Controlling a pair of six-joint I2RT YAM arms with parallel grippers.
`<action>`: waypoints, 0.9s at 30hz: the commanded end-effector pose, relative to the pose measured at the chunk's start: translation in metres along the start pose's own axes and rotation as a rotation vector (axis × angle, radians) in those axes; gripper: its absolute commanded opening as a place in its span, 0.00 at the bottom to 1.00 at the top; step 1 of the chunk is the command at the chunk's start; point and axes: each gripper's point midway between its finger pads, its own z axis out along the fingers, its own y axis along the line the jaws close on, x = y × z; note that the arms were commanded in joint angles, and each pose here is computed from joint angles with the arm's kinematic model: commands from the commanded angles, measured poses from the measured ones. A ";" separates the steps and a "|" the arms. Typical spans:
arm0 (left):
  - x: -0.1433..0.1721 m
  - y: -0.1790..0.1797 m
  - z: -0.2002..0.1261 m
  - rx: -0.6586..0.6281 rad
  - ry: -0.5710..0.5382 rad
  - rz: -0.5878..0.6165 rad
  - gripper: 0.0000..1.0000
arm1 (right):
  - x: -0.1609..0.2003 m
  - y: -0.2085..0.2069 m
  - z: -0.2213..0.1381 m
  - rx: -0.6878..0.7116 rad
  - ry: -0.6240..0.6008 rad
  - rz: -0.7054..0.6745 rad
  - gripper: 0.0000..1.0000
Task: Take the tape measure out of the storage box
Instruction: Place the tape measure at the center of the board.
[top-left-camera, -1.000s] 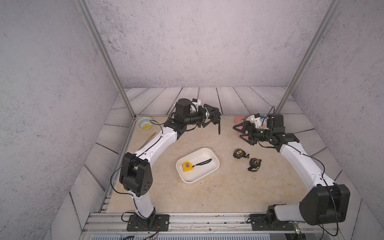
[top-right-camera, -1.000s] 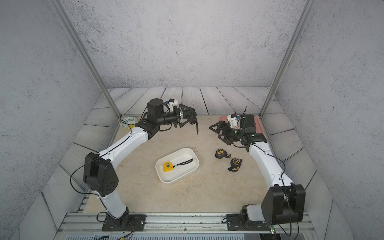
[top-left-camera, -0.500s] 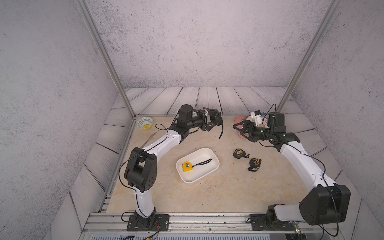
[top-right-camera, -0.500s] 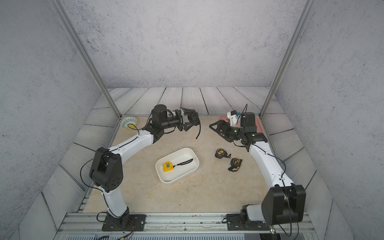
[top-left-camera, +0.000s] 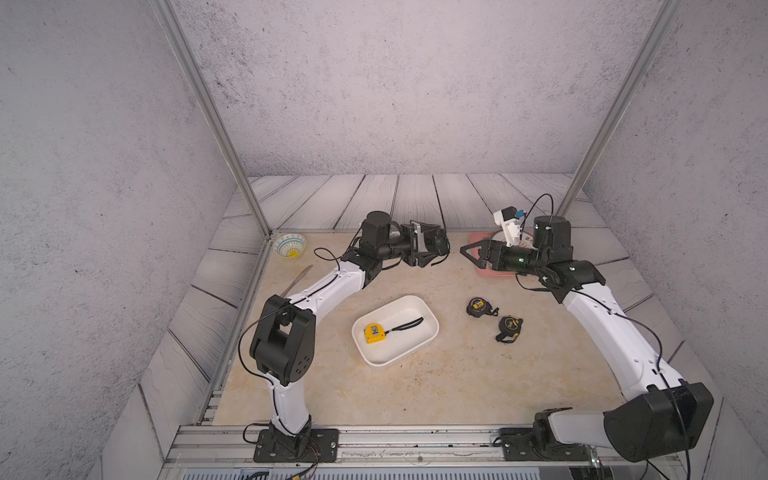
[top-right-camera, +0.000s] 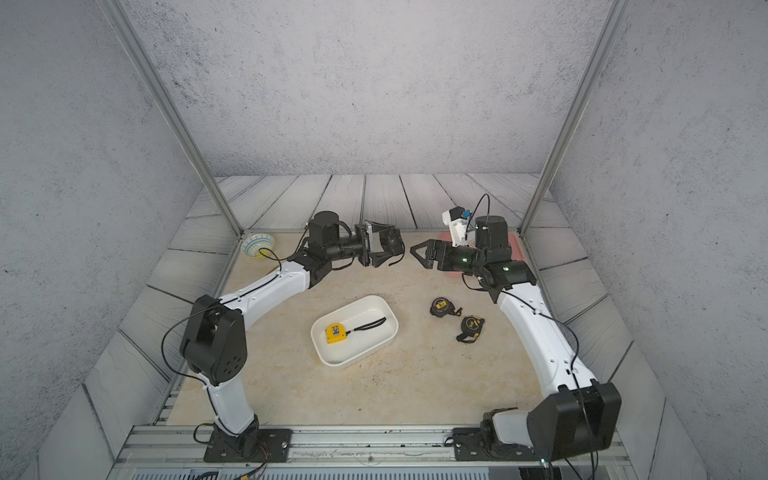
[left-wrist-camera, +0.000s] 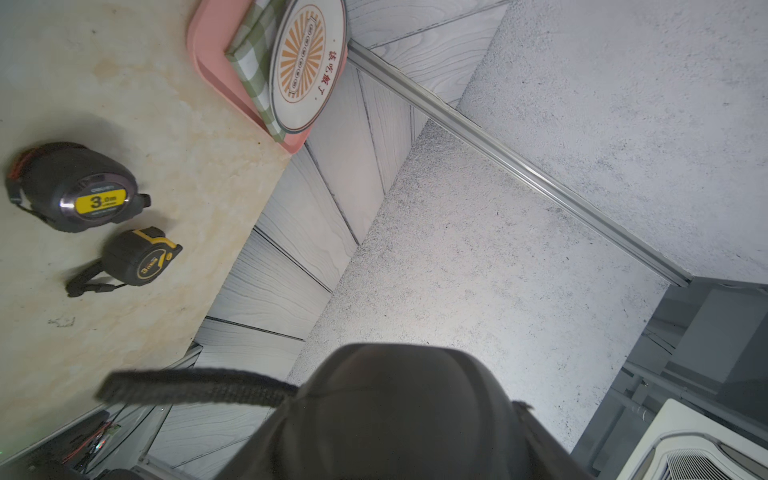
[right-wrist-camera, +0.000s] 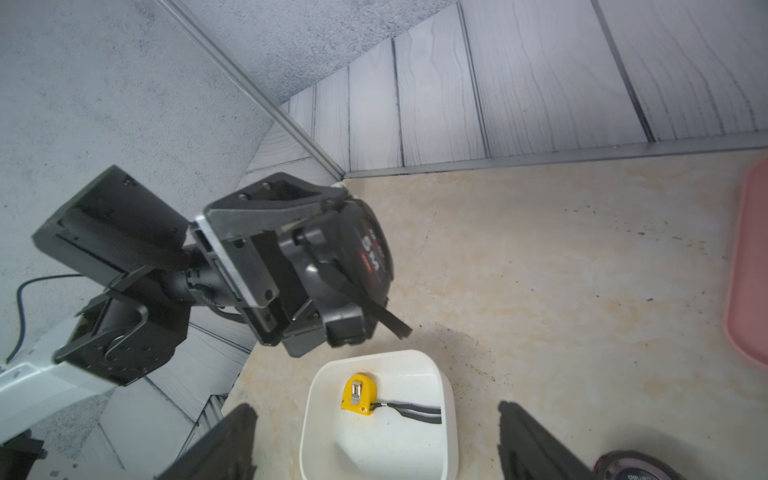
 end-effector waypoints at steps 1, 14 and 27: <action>0.028 -0.019 -0.007 0.015 0.054 0.080 0.00 | -0.006 0.010 0.009 -0.004 0.010 -0.100 0.92; 0.033 -0.010 -0.007 -0.029 0.060 0.077 0.00 | 0.013 0.010 0.046 0.045 0.127 -0.198 0.92; 0.038 -0.009 -0.007 -0.022 0.058 0.083 0.00 | 0.017 -0.001 0.073 0.062 0.141 -0.189 0.91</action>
